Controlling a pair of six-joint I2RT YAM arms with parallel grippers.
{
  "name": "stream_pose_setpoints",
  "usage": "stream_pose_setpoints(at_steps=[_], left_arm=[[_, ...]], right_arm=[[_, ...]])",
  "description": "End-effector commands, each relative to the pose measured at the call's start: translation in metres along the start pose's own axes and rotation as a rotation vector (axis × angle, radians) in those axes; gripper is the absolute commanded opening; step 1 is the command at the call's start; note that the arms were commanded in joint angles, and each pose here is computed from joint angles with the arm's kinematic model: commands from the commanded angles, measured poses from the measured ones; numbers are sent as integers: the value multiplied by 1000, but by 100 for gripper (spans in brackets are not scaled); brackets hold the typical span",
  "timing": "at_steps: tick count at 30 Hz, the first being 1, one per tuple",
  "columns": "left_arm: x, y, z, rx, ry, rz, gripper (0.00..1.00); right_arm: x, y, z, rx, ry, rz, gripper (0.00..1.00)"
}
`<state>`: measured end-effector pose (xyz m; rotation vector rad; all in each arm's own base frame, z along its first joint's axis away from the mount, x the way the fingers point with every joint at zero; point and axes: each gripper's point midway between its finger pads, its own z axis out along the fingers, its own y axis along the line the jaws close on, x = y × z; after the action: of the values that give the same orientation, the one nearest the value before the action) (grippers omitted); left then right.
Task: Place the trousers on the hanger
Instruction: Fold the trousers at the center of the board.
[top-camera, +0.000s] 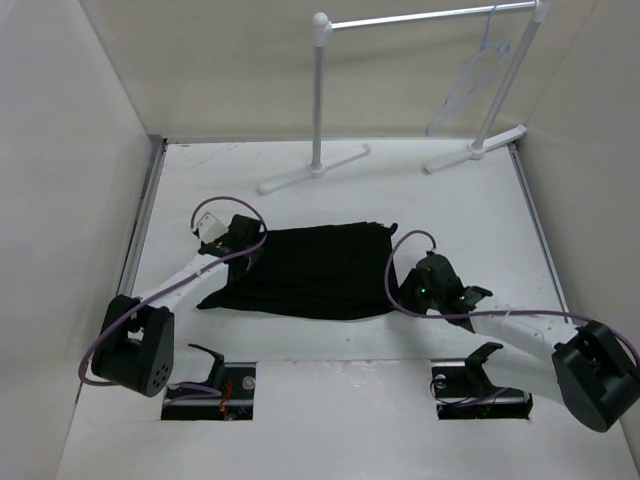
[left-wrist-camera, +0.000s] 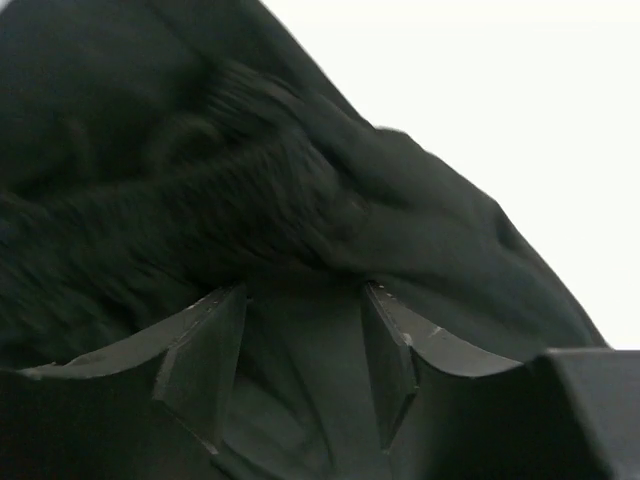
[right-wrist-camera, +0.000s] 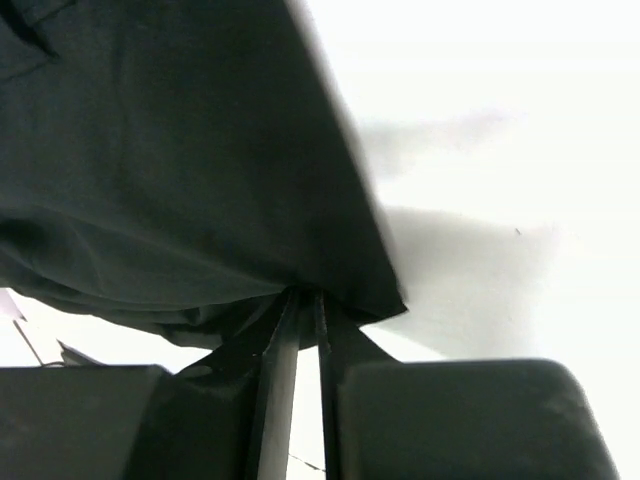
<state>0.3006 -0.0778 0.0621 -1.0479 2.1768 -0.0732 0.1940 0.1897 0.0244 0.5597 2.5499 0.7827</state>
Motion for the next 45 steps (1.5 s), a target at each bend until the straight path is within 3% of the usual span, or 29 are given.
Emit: stream_pose_setpoints(at_steps=[1, 5, 7, 8, 12, 14, 20, 25, 31, 34, 38, 40, 43, 45], left_arm=[[-18, 9, 3, 14, -41, -59, 49], [-28, 5, -14, 80, -43, -75, 55], [-39, -9, -37, 170, -75, -84, 56], [-42, -15, -49, 209, -84, -89, 57], [-29, -36, -81, 314, -52, -47, 56], [-8, -44, -87, 345, -7, -3, 54], [63, -34, -72, 317, 79, 109, 53], [85, 15, -43, 191, 106, 146, 52], [94, 42, -46, 164, 132, 159, 52], [85, 39, -56, 176, 129, 146, 52], [66, 17, -86, 252, 125, 118, 52], [57, 0, -104, 310, 123, 104, 52], [51, -25, -118, 362, 125, 98, 47], [55, -48, -118, 388, 139, 116, 37]], right_arm=[[-7, 3, -9, 2, -48, 22, 24], [-28, 36, -41, -71, -104, -33, 50], [-48, 61, -61, -125, -164, -74, 55], [-58, 74, -68, -157, -189, -95, 54], [-92, 119, -64, -232, -217, -185, 25], [-114, 139, -52, -259, -230, -198, 18], [-159, 156, 9, -286, -198, -145, 17], [-181, 117, 71, -168, -152, 22, 16], [-192, 112, 96, -120, -160, 86, 16], [-196, 126, 91, -143, -167, 79, 24], [-198, 160, 43, -228, -227, 13, 51], [-193, 170, 14, -266, -254, -23, 60], [-174, 166, -14, -282, -269, -53, 63], [-155, 153, -24, -278, -263, -50, 57]])
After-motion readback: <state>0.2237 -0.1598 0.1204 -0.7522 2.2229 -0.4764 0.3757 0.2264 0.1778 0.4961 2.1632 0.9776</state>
